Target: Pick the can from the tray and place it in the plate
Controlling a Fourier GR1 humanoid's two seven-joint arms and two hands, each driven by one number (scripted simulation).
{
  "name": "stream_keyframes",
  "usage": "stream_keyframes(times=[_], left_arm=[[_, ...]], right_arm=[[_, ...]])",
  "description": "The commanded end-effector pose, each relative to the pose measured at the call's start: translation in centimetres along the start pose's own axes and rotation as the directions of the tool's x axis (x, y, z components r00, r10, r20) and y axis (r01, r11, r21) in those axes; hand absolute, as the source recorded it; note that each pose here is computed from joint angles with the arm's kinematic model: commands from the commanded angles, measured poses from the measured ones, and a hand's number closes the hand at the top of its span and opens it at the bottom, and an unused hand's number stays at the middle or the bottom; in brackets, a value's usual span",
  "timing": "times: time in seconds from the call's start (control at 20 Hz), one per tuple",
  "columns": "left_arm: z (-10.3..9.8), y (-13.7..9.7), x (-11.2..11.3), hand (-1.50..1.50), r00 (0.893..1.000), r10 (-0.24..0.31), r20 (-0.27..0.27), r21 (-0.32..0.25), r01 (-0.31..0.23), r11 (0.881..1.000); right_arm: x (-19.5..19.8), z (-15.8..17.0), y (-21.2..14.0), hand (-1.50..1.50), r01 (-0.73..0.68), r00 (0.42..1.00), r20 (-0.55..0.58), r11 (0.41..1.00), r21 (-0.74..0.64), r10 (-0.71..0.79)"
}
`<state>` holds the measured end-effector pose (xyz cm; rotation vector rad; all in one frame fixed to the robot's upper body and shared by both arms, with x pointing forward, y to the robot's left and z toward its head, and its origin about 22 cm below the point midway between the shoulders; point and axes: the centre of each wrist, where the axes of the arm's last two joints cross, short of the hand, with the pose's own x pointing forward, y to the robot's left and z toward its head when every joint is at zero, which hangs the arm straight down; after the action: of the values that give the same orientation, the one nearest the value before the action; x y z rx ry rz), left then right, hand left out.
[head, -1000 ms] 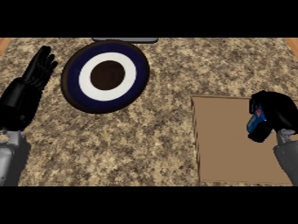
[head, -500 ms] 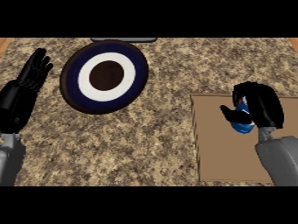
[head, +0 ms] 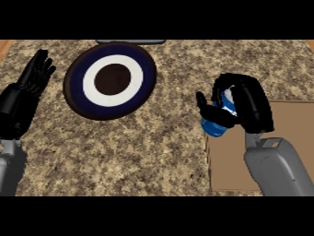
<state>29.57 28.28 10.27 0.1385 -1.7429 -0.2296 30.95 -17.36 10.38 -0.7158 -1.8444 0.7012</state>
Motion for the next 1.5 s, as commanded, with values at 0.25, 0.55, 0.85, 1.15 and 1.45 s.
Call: stream_keyframes(times=[0.25,0.55,0.85,1.15,1.45], left_arm=[[-0.9,0.3,-0.6,0.00,1.000,0.008,0.006,-0.005,-0.008,1.000],[-1.7,-1.7,1.1,0.00,1.000,0.003,0.030,-0.020,-0.003,1.000],[-2.0,-1.4,2.5,0.00,1.000,-0.001,0.024,-0.055,0.002,0.998],[-2.6,-1.8,0.6,0.00,0.999,0.013,0.053,-0.067,-0.010,0.998],[-2.2,-2.7,1.5,0.00,0.998,0.028,0.062,-0.100,-0.022,0.995]], right_arm=[[8.8,-3.9,3.2,1.50,0.069,0.993,0.092,0.997,0.040,-0.072],[11.6,-8.0,6.4,1.50,0.126,0.989,0.075,0.990,0.060,-0.130],[13.9,-11.0,8.1,1.50,0.115,0.993,-0.001,0.991,0.075,-0.115],[12.1,-13.1,9.7,1.50,0.034,0.999,-0.025,0.996,0.082,-0.032],[11.0,-13.5,10.2,1.50,0.073,0.991,-0.118,0.993,0.095,-0.062]])
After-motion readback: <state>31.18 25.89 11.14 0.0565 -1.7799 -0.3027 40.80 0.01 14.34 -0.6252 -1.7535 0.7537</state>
